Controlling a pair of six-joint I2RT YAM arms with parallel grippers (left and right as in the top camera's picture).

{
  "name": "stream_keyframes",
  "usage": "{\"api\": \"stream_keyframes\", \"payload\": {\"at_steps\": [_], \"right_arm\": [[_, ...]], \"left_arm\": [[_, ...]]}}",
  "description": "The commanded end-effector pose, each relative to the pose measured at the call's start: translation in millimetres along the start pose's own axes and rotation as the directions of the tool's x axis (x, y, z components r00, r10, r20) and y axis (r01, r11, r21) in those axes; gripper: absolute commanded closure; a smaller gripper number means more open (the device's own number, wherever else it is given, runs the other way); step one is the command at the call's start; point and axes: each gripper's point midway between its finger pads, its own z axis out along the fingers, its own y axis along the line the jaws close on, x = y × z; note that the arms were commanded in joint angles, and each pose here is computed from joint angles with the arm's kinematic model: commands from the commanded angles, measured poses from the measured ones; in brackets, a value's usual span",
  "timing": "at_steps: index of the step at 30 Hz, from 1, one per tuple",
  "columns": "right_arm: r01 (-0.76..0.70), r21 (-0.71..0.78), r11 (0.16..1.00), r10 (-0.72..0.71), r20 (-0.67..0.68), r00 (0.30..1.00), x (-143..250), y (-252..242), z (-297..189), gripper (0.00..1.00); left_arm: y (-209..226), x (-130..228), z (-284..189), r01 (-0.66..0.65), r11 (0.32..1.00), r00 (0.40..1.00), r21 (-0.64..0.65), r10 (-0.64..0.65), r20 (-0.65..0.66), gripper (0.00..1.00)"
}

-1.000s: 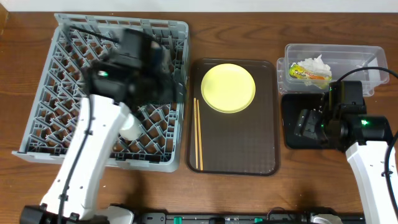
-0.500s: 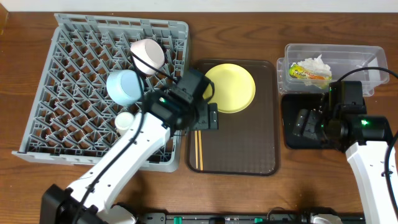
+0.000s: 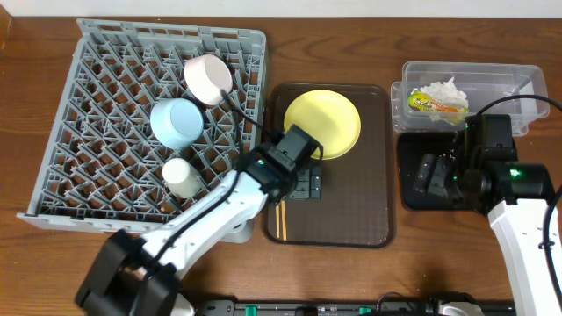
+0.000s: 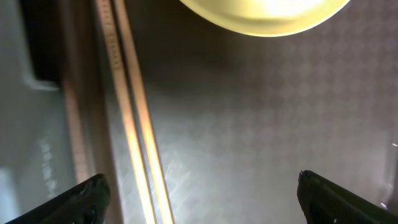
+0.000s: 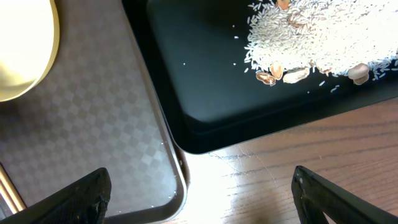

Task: Sort waste into correct bins and load items into the dishwasher
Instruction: 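Close the left gripper on one wooden chopstick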

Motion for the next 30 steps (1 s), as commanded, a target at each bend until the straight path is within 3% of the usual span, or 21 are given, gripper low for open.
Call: {"api": "stream_keyframes", "payload": {"at_steps": [1, 12, 30], "right_arm": [[-0.012, -0.008, 1.000, 0.013, 0.028, 1.000, -6.2, 0.3, -7.3, 0.09], [-0.009, -0.008, 1.000, 0.009, 0.028, 1.000, -6.3, 0.3, -7.3, 0.08], [-0.009, -0.008, 1.000, 0.009, 0.027, 1.000, -6.0, 0.2, -7.1, 0.08]], "left_arm": [[2.7, 7.5, 21.5, -0.013, 0.999, 1.000, -0.041, 0.012, -0.027, 0.04], [9.8, 25.4, 59.6, -0.026, 0.995, 0.994, -0.094, 0.016, -0.111, 0.04], [-2.4, 7.3, 36.7, -0.022, 0.999, 0.999, -0.047, 0.020, -0.045, 0.04]]}}
